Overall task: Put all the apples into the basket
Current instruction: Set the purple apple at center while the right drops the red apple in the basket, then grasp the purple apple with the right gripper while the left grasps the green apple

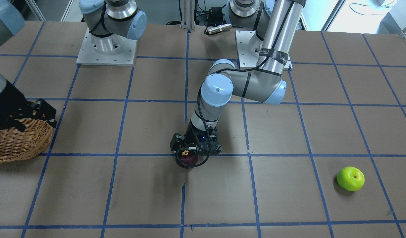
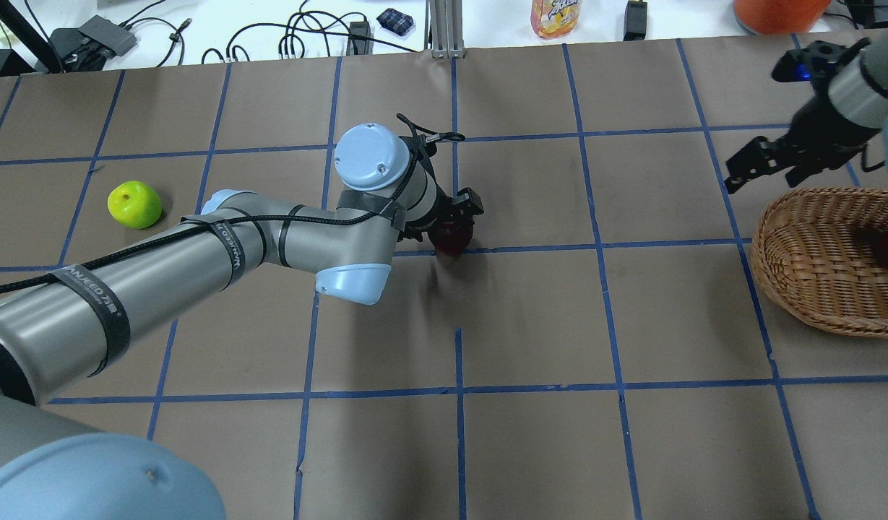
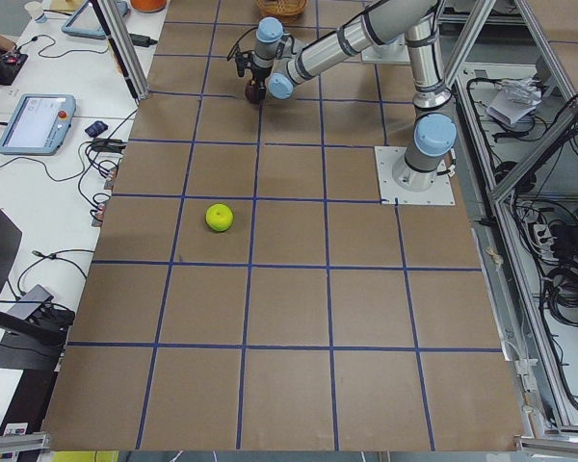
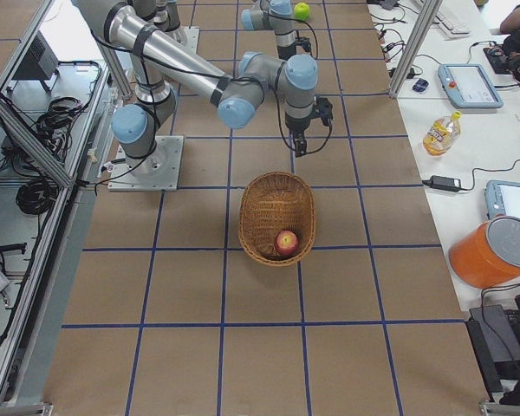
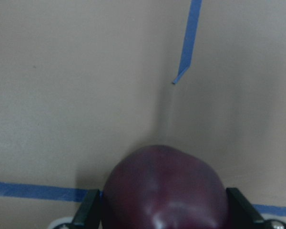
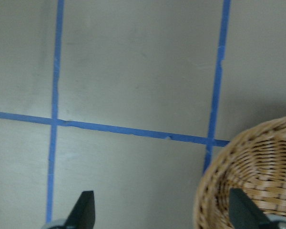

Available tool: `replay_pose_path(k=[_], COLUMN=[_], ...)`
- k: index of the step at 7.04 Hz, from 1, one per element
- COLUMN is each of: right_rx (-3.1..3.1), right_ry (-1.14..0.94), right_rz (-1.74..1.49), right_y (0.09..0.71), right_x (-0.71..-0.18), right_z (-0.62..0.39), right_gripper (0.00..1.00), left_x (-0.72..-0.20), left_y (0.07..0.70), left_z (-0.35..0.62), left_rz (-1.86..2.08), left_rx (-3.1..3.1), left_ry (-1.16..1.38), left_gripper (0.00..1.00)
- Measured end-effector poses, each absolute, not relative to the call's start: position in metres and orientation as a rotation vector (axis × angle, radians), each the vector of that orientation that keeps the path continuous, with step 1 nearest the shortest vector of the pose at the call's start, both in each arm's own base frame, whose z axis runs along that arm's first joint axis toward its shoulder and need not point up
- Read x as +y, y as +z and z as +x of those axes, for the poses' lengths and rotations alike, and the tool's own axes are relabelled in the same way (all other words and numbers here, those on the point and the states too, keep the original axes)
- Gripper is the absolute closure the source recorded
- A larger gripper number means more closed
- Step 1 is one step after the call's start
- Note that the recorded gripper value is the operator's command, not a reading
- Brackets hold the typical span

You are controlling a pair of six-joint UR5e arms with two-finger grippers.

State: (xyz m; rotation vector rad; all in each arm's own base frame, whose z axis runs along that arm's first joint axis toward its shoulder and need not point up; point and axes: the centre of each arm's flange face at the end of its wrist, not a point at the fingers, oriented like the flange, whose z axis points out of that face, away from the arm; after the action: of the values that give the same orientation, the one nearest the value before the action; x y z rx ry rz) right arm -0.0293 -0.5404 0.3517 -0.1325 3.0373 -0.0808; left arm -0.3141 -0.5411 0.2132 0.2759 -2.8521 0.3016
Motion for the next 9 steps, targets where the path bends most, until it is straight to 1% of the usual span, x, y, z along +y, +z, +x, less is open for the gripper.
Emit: replay_pose_path(k=[1, 3, 4, 6, 7, 9], right_rx=[3.033, 3.032, 3.022, 2.985, 2.974, 2.969], right_ry=[-0.062, -0.101, -0.139, -0.215, -0.226, -0.209], right_rz=[-0.055, 0.058, 0.117, 0.227, 0.255, 0.263], right_y=[0.348, 0.338, 0.331, 0.308, 0.292, 0.267], right_x=[-0.544, -0.548, -0.545, -0.536, -0.531, -0.527], right_z=[0.018, 0.115, 0.165, 0.252, 0.283, 0.322], right_gripper=[0.0, 0.0, 0.0, 0.0, 0.0, 0.0], left_x=[-0.551, -0.57, -0.576, -0.582, -0.586, -0.6], left_y=[0.231, 0.274, 0.292, 0.319, 0.326, 0.317], left_z=[-0.292, -0.209, -0.15, 0.001, 0.068, 0.143], left_rz=[0.277, 0.271, 0.265, 0.241, 0.189, -0.039], left_rx=[-2.829, -2.82, -2.849, -2.913, -2.962, -3.083], left_ry=[0.322, 0.306, 0.275, 0.215, 0.211, 0.178], left_gripper=[0.0, 0.0, 0.0, 0.0, 0.0, 0.0])
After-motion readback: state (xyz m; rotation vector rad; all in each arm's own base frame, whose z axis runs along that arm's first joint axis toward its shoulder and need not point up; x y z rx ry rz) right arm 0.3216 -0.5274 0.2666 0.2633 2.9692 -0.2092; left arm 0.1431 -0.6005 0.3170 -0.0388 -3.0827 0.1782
